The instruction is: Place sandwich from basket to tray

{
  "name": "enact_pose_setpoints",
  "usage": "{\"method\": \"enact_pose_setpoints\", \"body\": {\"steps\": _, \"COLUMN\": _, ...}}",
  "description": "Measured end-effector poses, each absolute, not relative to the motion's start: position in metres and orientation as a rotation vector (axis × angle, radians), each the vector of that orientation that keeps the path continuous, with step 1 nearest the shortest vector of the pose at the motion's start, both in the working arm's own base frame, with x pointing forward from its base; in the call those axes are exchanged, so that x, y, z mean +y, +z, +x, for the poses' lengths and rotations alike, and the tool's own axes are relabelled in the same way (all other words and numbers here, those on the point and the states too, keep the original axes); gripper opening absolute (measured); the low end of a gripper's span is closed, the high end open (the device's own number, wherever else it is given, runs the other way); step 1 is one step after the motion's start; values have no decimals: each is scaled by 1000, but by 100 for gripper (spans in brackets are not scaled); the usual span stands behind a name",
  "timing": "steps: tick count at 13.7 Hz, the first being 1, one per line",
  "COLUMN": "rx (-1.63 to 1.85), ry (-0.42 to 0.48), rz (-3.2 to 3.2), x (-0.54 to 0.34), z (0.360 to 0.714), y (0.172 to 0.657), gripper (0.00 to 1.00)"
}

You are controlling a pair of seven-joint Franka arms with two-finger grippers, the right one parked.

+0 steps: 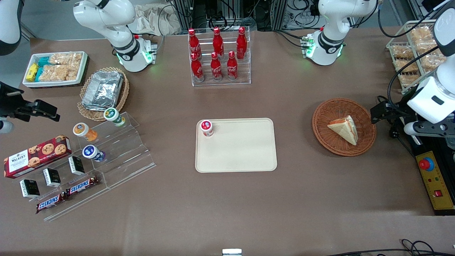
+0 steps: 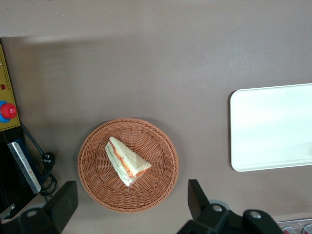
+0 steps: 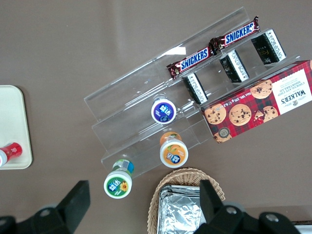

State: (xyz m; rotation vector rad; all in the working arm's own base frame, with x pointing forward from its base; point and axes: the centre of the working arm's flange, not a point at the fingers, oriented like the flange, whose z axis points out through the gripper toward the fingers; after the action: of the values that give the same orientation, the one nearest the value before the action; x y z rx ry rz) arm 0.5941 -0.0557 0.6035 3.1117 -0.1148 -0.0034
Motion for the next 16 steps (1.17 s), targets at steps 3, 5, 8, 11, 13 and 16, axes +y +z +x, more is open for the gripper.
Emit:
{"method": "enact_pose_setpoints", "body": {"steps": 3, "rx": -115, "ry": -4, "rz": 3112, "x": -56, "z": 594, "y": 603, "gripper": 100}}
{"method": "enact_pose_setpoints", "body": {"steps": 5, "rx": -115, "ry": -4, "rz": 3112, "x": -56, "z": 594, "y": 603, "gripper": 100}}
{"method": "enact_pose_setpoints", "body": {"steps": 8, "rx": -115, "ry": -5, "rz": 3112, "x": -56, "z": 595, "y": 603, "gripper": 100}}
{"method": "enact_pose_setpoints", "body": {"steps": 11, "rx": -118, "ry": -7, "rz": 3112, "x": -57, "z": 595, "y": 602, "gripper": 100}}
{"method": "enact_pose_setpoints", "body": {"steps": 13, "rx": -118, "ry": -7, "rz": 3111, "x": -57, "z": 594, "y": 602, "gripper": 100}}
{"method": "enact_pose_setpoints", "body": {"steps": 16, "rx": -93, "ry": -41, "rz": 3113, "x": -57, "z": 592, "y": 601, "gripper": 100}}
